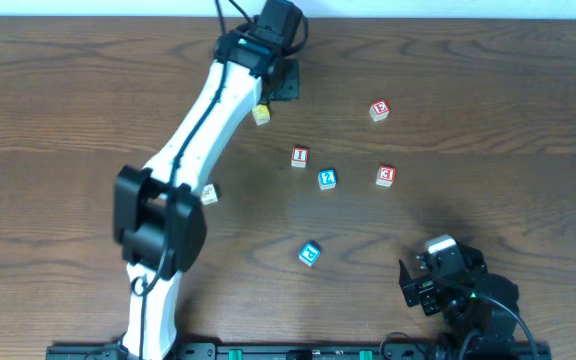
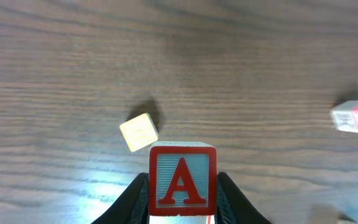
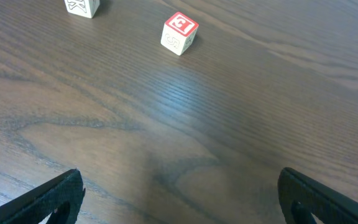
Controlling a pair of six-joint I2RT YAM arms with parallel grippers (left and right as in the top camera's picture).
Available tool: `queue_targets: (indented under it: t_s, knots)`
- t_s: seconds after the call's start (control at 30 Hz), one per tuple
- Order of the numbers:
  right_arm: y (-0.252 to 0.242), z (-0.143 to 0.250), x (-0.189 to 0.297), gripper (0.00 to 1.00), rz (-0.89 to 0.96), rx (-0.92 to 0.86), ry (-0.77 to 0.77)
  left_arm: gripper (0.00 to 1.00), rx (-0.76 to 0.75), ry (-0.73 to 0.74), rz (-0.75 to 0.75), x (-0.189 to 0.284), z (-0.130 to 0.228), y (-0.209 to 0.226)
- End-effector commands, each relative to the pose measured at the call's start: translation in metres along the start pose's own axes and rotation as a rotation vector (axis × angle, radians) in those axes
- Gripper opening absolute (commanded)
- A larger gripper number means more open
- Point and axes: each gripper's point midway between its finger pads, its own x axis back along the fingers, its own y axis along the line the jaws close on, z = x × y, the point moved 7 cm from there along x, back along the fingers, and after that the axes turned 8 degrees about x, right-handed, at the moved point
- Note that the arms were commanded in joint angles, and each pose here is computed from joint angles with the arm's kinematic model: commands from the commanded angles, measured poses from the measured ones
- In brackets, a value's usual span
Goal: Spell out Ai2
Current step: 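Carry the A block and place it left of the I block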
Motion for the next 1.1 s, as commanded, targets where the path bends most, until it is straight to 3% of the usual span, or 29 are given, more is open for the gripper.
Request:
queue_targets:
  t_s: [0.0, 0.27, 0.53, 1.07]
  knots:
    - [0.001, 0.003, -0.002, 0.99, 0.0, 0.009, 0.006, 0.05, -0.015, 0.01, 0.001, 0.007, 0.017, 0.009]
    - [0.001, 0.003, -0.002, 0.99, 0.0, 0.009, 0.006, 0.06, -0.012, 0.031, -0.027, -0.009, 0.062, 0.033]
    - [0.001, 0.003, -0.002, 0.99, 0.0, 0.009, 0.006, 0.06, -0.074, 0.016, -0.108, -0.022, 0.094, 0.016]
    - [0.001, 0.003, -0.002, 0.99, 0.0, 0.009, 0.006, 0.06, -0.062, 0.025, -0.09, -0.046, 0.119, 0.019]
